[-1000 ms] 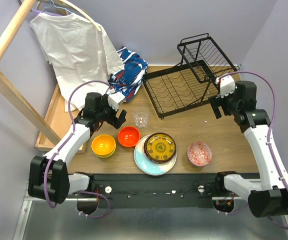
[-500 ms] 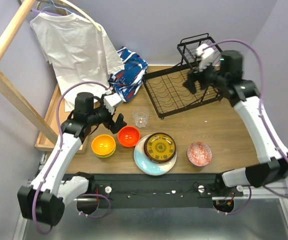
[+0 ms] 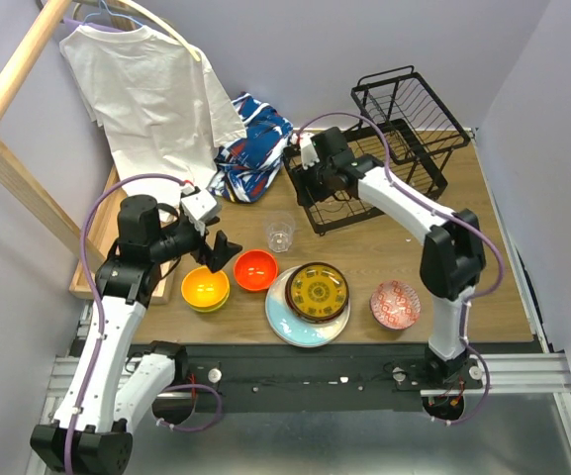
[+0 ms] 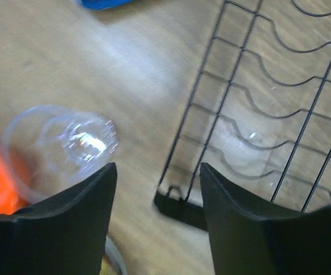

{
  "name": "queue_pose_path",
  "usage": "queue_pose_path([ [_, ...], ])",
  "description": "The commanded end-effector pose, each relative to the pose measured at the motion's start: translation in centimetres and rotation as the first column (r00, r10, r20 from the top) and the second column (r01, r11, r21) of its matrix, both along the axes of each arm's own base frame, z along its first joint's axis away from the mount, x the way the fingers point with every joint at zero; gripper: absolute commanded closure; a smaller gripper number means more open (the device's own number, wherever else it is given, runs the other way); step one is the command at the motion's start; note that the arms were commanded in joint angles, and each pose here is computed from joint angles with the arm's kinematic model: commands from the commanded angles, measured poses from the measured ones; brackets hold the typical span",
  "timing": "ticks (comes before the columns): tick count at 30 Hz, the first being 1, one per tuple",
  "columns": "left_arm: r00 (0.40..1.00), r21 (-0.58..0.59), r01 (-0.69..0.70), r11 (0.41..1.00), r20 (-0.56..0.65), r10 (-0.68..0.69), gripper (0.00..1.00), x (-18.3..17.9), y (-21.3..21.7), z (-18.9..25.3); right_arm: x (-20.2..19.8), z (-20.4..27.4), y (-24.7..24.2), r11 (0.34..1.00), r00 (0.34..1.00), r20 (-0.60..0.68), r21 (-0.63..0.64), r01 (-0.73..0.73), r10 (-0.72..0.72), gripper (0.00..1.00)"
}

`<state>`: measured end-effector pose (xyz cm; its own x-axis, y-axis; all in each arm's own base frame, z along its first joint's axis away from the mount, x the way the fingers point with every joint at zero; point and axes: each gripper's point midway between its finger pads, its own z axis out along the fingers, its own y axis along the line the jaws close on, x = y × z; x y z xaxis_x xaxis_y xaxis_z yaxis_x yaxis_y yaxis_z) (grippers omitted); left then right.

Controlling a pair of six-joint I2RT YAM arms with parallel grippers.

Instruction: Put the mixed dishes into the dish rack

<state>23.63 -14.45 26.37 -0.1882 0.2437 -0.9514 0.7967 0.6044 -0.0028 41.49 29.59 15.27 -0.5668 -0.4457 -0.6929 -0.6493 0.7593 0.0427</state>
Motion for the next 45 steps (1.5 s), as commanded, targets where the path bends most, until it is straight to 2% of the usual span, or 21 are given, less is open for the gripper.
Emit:
queue_pose_path([
  [1, 0.998, -0.050, 0.010, 0.999, -0.056, -0.013, 0.06, -1.5, -0.1, -0.2, 4.5, 0.7, -0.2, 0.992, 0.989, 0.089, -0.036, 0.117, -0.114, 0.36],
  [3, 0.991, -0.080, -0.098, 0.992, -0.104, 0.089, 0.04, -0.4, 0.9, -0.7, 5.0, -1.2, 0.2, 0.991, 0.992, 0.057, -0.054, 0.120, -0.117, 0.36],
  [5, 0.986, -0.114, -0.131, 0.985, -0.121, 0.117, 0.05, 0.1, 1.3, -0.6, 5.4, -2.1, 0.5, 0.990, 0.992, 0.039, -0.066, 0.124, -0.122, 0.37],
  [9, 0.981, -0.159, -0.141, 0.977, -0.153, 0.117, 0.04, -0.1, 1.3, -0.8, 5.4, -4.2, 0.7, 0.989, 0.993, 0.008, -0.087, 0.117, -0.117, 0.43],
  [14, 0.977, -0.151, -0.171, 0.974, -0.157, 0.147, 0.04, 0.5, 1.8, -1.2, 5.5, -6.4, 0.4, 0.986, 0.993, -0.018, -0.123, 0.115, -0.118, 0.48],
  [15, 0.975, -0.149, -0.173, 0.974, -0.164, 0.148, 0.04, 0.7, 1.8, -1.5, 5.4, -6.7, 0.4, 0.986, 0.994, -0.022, -0.131, 0.102, -0.106, 0.53],
  [17, 0.976, -0.149, -0.171, 0.974, -0.160, 0.147, 0.04, 0.8, 1.8, -1.5, 5.4, -7.4, 0.3, 0.985, 0.995, -0.028, -0.147, 0.090, -0.095, 0.56],
  [20, 0.976, -0.151, -0.165, 0.975, -0.167, 0.139, 0.04, 0.8, 1.7, -1.8, 5.2, -7.5, 0.0, 0.982, 0.998, -0.033, -0.182, 0.053, -0.060, 0.73],
  [21, 0.975, -0.152, -0.164, 0.975, -0.173, 0.137, 0.04, 0.7, 1.7, -2.0, 5.0, -7.4, -0.2, 0.981, 0.998, -0.034, -0.191, 0.043, -0.050, 0.86],
  [24, 0.977, -0.148, -0.142, 0.979, -0.178, 0.115, 0.04, 0.4, 1.5, -2.5, 3.9, -6.6, -1.4, 0.971, 0.999, -0.035, -0.238, -0.006, -0.002, 0.99],
  [25, 0.977, -0.148, -0.136, 0.979, -0.182, 0.109, 0.04, 0.3, 1.4, -2.7, 2.8, -7.4, -2.2, 0.961, 0.998, -0.063, -0.274, -0.041, 0.025, 0.99],
  [28, 0.981, -0.152, -0.110, 0.982, -0.174, 0.083, 0.04, 0.0, 1.1, -3.1, 0.8, -5.9, -3.9, 0.945, 0.993, -0.070, -0.308, -0.108, 0.091, 0.99],
  [29, 0.982, -0.153, -0.104, 0.983, -0.174, 0.077, 0.04, -0.1, 1.1, -3.2, -0.8, -7.1, -4.6, 0.937, 0.985, -0.122, -0.315, -0.154, 0.121, 0.99],
  [30, 0.984, -0.152, -0.092, 0.984, -0.167, 0.066, 0.04, -0.2, 1.0, -3.3, -1.7, -5.8, -4.7, 0.935, 0.981, -0.114, -0.302, -0.184, 0.156, 0.99],
  [36, 0.986, -0.135, -0.066, 0.989, -0.161, 0.043, 0.04, 0.2, 0.7, -4.2, -7.4, -7.2, -9.4, 0.852, 0.931, -0.213, -0.381, -0.360, 0.298, 0.99],
  [38, 0.988, -0.134, -0.055, 0.989, -0.150, 0.034, 0.04, 0.5, 0.6, -4.2, -8.0, -6.8, -10.9, 0.825, 0.920, -0.196, -0.407, -0.392, 0.340, 0.99],
  [39, 0.987, -0.134, -0.055, 0.989, -0.156, 0.033, 0.04, 0.6, 0.5, -4.4, -9.2, -8.4, -12.7, 0.818, 0.909, -0.245, -0.402, -0.412, 0.337, 0.99],
  [42, 0.988, -0.135, -0.047, 0.990, -0.149, 0.027, 0.04, 0.9, 0.4, -4.5, -9.7, -9.0, -15.2, 0.777, 0.878, -0.251, -0.410, -0.478, 0.408, 0.99],
  [43, 0.989, -0.134, -0.046, 0.990, -0.145, 0.027, 0.04, 0.9, 0.4, -4.5, -10.1, -9.7, -16.1, 0.738, 0.850, -0.268, -0.422, -0.526, 0.453, 0.99],
  [45, 0.989, -0.131, -0.043, 0.990, -0.146, 0.024, 0.05, 0.8, 0.4, -4.6, -9.6, -9.6, -16.9, 0.732, 0.842, -0.252, -0.416, -0.539, 0.477, 0.99],
])
